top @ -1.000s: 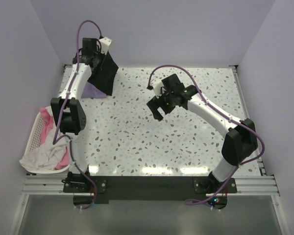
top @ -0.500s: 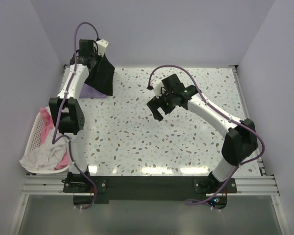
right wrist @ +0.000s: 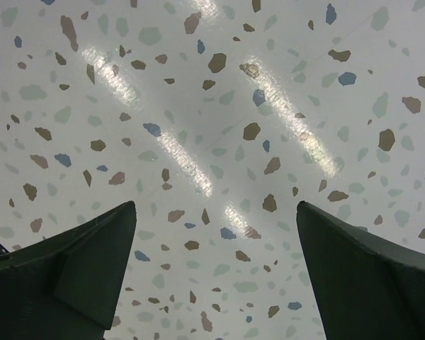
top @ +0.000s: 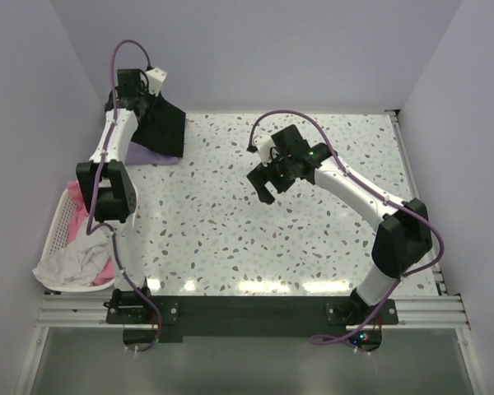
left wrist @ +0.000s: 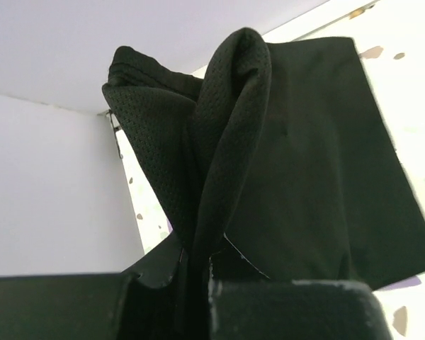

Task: Fold and stack the t-shirts
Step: Neatly place the folded tshirt to the corner

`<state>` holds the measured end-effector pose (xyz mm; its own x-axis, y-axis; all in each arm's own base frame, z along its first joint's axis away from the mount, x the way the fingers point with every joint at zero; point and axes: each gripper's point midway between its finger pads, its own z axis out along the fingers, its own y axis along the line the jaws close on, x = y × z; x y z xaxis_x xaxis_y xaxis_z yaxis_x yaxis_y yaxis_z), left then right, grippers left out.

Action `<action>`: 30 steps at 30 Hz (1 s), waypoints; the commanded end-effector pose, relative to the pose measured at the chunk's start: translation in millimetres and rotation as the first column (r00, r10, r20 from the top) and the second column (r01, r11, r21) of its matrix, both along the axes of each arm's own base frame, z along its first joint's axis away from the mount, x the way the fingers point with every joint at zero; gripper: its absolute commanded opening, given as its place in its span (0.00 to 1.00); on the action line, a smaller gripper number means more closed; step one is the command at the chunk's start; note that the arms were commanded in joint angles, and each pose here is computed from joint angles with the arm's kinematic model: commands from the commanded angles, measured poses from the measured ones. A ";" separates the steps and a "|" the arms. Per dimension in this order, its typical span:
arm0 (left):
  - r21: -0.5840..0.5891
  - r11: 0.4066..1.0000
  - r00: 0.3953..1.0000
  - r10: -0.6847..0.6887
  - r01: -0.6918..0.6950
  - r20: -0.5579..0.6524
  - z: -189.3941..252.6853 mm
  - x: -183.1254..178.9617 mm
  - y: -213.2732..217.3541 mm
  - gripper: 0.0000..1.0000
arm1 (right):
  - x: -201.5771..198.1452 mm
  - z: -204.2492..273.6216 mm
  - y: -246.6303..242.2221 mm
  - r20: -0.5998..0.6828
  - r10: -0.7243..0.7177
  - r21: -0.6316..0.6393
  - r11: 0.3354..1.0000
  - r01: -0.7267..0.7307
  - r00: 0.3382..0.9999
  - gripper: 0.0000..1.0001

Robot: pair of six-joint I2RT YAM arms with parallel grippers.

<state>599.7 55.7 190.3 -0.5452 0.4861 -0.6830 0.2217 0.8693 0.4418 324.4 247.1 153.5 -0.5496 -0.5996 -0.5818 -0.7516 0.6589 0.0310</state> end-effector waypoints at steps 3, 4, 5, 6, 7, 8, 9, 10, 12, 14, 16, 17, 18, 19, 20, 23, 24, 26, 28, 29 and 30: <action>0.027 1.000 0.998 -0.007 0.005 0.055 -6.7 19.4 23.0 0.00 | 3.0 4.3 0.9 0.000 -0.001 -0.015 1.000 0.001 1.000 0.99; 0.024 1.000 0.999 -0.010 0.008 0.053 -10.0 20.0 24.0 0.00 | 3.7 4.6 0.7 -0.001 -0.003 -0.014 1.000 0.003 1.000 0.99; 0.022 1.000 0.999 -0.009 0.008 0.050 -14.2 21.1 26.9 0.00 | 4.0 4.3 1.7 -0.002 -0.002 -0.015 1.000 0.002 1.000 0.99; 0.017 1.000 0.998 -0.013 0.013 0.053 -15.1 22.3 28.0 0.00 | 4.1 3.9 1.0 -0.004 -0.003 -0.017 1.000 0.003 1.000 0.99; 0.018 1.000 0.998 -0.016 0.015 0.056 -16.8 23.8 28.7 0.00 | 4.5 2.3 0.9 -0.008 -0.003 -0.022 1.000 0.003 1.000 0.98; 0.006 0.999 0.998 -0.033 0.033 0.059 -18.4 25.4 25.8 0.00 | 4.8 2.4 1.2 -0.010 -0.004 -0.022 1.000 0.004 1.000 0.99; 0.011 0.999 0.997 -0.038 0.038 0.069 -18.3 27.8 28.1 0.00 | 4.7 0.8 1.1 -0.015 -0.004 -0.025 1.000 0.004 1.000 0.99; 0.012 0.999 0.997 -0.045 0.044 0.068 -20.1 27.8 27.5 0.00 | 4.2 -0.2 1.3 -0.017 0.000 -0.029 1.000 0.000 1.000 0.99; 0.023 0.999 0.997 -0.045 0.044 0.070 -23.9 30.0 30.5 0.00 | 4.6 -0.6 0.9 -0.021 -0.003 -0.030 1.000 0.003 1.000 0.99; 0.032 0.999 0.997 -0.040 0.038 0.062 -30.7 31.5 33.5 0.02 | 4.4 -1.6 1.5 -0.024 -0.001 -0.033 0.999 0.000 1.000 0.99; 0.042 0.999 0.998 -0.027 0.024 0.062 -33.7 33.0 37.4 0.06 | 4.4 -2.5 1.1 -0.028 -0.001 -0.038 0.999 0.000 1.000 0.99; 0.055 0.999 0.998 -0.003 0.000 0.058 -36.5 32.3 43.9 0.12 | 5.7 -2.1 1.3 -0.027 -0.003 -0.037 0.999 0.002 1.000 0.99; 0.069 0.997 0.998 0.024 -0.028 0.059 -36.7 32.2 49.9 0.31 | 5.7 -1.7 2.0 -0.026 0.000 -0.038 0.999 -0.001 1.000 0.99; 0.077 0.996 0.997 0.042 -0.047 0.068 -33.3 33.2 53.4 0.43 | 6.3 -0.8 1.6 -0.025 -0.002 -0.037 0.999 0.001 1.000 0.99; 0.090 0.994 0.996 0.058 -0.064 0.073 -31.0 33.5 58.7 0.59 | 6.2 0.5 2.3 -0.024 0.000 -0.036 0.999 -0.001 1.000 0.99; 0.107 0.988 0.988 0.099 -0.111 0.116 -8.7 35.1 76.0 0.76 | 7.4 3.7 2.9 -0.019 0.004 -0.036 0.999 -0.004 1.000 0.98; 0.104 0.987 0.988 0.107 -0.119 0.111 -5.0 33.1 78.9 0.79 | 7.2 6.2 2.3 -0.017 0.003 -0.033 0.999 -0.004 1.000 0.99; 0.101 0.986 0.982 0.114 -0.131 0.152 24.6 34.2 83.7 0.84 | 6.8 10.2 2.7 -0.011 0.005 -0.026 1.000 -0.005 1.000 0.99; 0.102 0.984 0.978 0.126 -0.144 0.165 42.8 28.2 88.5 0.92 | 5.7 15.8 0.9 -0.003 0.003 -0.010 1.000 -0.003 1.000 0.99; 0.102 0.984 0.975 0.126 -0.146 0.181 58.2 22.8 88.4 0.96 | 6.6 18.7 -1.3 0.000 -0.008 -0.001 1.000 0.008 1.000 0.98; 0.087 0.987 0.978 0.121 -0.137 0.168 61.8 17.0 84.0 1.00 | 6.7 21.2 -2.1 0.006 -0.011 0.007 1.000 0.011 1.000 0.99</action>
<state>628.4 130.6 182.6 -0.5502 0.4950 -0.6725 0.1063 0.8403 0.5315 326.0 246.5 147.6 -0.5768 -0.6194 -0.5326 -0.7498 0.6601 0.0443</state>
